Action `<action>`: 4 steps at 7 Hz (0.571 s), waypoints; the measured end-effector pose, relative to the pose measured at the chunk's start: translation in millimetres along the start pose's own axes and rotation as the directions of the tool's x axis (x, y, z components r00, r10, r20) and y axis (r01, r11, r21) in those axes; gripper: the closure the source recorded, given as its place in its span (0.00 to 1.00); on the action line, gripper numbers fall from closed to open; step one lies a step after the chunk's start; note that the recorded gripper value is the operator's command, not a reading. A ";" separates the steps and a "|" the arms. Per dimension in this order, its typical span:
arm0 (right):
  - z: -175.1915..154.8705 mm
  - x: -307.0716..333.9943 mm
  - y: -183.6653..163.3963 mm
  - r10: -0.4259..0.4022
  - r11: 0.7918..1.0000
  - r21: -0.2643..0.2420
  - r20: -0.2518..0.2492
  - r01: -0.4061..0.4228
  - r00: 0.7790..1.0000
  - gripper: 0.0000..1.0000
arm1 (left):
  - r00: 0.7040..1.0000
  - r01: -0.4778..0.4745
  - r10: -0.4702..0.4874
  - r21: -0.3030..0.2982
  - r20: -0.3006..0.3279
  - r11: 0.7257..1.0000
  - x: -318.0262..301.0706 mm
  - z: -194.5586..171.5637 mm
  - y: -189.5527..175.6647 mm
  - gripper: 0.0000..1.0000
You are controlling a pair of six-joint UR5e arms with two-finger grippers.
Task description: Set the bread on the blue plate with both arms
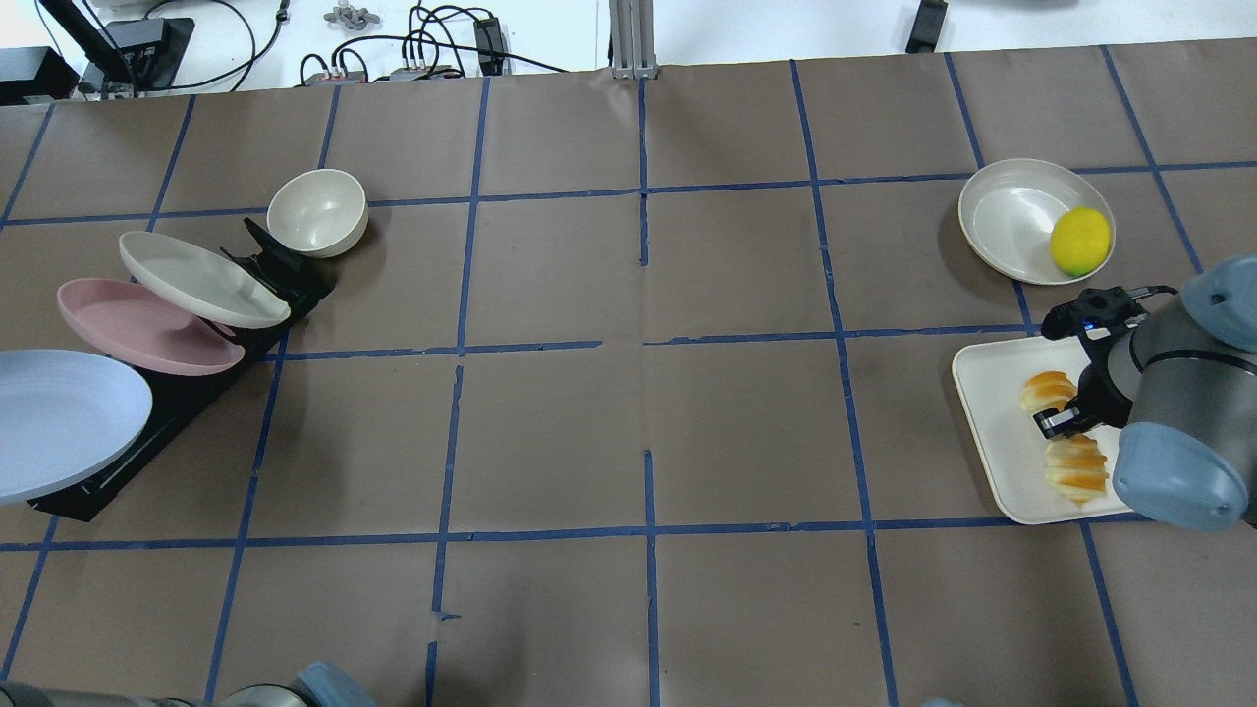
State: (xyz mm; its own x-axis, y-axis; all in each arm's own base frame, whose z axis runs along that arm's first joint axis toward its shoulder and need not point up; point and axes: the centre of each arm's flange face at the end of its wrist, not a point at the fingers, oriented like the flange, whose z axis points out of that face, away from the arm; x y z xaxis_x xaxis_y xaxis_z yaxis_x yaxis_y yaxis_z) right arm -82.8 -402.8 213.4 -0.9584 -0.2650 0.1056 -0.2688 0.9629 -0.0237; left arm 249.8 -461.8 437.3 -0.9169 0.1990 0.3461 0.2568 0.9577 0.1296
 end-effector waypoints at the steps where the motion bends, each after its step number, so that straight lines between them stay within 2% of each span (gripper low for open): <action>1: -26.5 -1.8 2.5 0.007 1.000 0.023 -0.021 -0.006 1.000 0.93 | 1.000 0.021 -0.020 0.006 -0.013 1.000 39.9 11.2 -34.1 0.99; 2: -58.7 -3.0 5.0 0.015 0.999 0.041 -0.041 -0.014 0.999 0.93 | 0.999 0.043 -0.043 0.022 -0.014 0.999 89.4 25.9 -76.1 0.99; 4: -125.9 -6.7 7.0 0.052 0.998 0.048 -0.045 -0.049 0.998 0.93 | 0.993 0.113 -0.115 0.037 0.034 0.993 192.9 69.0 -152.5 0.99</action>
State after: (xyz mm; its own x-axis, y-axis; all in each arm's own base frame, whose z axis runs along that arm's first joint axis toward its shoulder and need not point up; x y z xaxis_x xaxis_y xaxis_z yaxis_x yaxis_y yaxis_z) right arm -66.2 -387.8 337.7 -0.9658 -0.2123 0.1490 -0.2254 0.9713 -0.0767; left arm 12.6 -555.1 420.1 -0.9501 0.0950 0.2971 0.1399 0.9811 0.1338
